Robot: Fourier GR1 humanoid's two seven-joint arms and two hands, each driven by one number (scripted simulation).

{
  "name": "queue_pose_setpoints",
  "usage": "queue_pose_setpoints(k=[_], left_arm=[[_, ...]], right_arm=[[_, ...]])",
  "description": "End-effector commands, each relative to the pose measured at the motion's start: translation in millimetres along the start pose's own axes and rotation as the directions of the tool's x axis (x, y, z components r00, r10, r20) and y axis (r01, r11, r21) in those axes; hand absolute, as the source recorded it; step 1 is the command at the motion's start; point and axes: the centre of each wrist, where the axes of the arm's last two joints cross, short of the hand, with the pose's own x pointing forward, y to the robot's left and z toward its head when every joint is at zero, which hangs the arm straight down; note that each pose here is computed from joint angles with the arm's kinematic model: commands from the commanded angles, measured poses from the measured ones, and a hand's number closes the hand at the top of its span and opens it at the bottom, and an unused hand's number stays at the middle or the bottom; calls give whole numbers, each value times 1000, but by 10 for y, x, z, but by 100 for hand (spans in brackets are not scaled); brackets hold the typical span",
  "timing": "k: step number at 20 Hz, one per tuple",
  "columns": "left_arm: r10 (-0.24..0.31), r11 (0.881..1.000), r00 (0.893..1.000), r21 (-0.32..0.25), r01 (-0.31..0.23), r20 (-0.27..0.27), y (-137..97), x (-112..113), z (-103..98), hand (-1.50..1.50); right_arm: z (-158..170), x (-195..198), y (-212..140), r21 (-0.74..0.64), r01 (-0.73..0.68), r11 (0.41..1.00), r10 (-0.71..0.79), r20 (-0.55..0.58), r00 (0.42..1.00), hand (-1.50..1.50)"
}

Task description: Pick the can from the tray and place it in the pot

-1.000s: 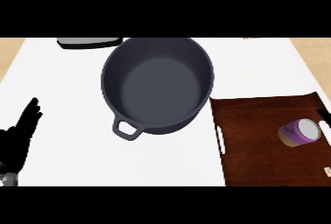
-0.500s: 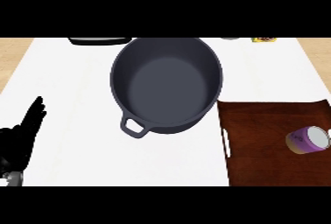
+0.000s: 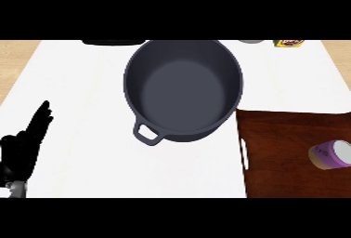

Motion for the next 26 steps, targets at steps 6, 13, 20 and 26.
queue_pose_setpoints(k=[6, 13, 20, 26], left_arm=[[-1, 1000, 1000, -27, 2, 26, -18, 140, -65, 0], [-11, 1000, 1000, 0, 11, 3, 3, 7, -59, 0], [8, 1000, 1000, -17, -8, 0, 60, 74, -85, 0], [12, 1000, 1000, 19, -12, -4, -143, 88, -137, 0]], right_arm=[[-352, 449, 115, 384, -168, 908, 247, -166, 955, -150], [-674, 845, 241, 494, -168, 853, 280, -162, 946, -150], [-828, 840, 761, 523, -222, 823, 364, -186, 912, -150], [-897, 800, 633, 551, -225, 804, 389, -200, 899, -150]])
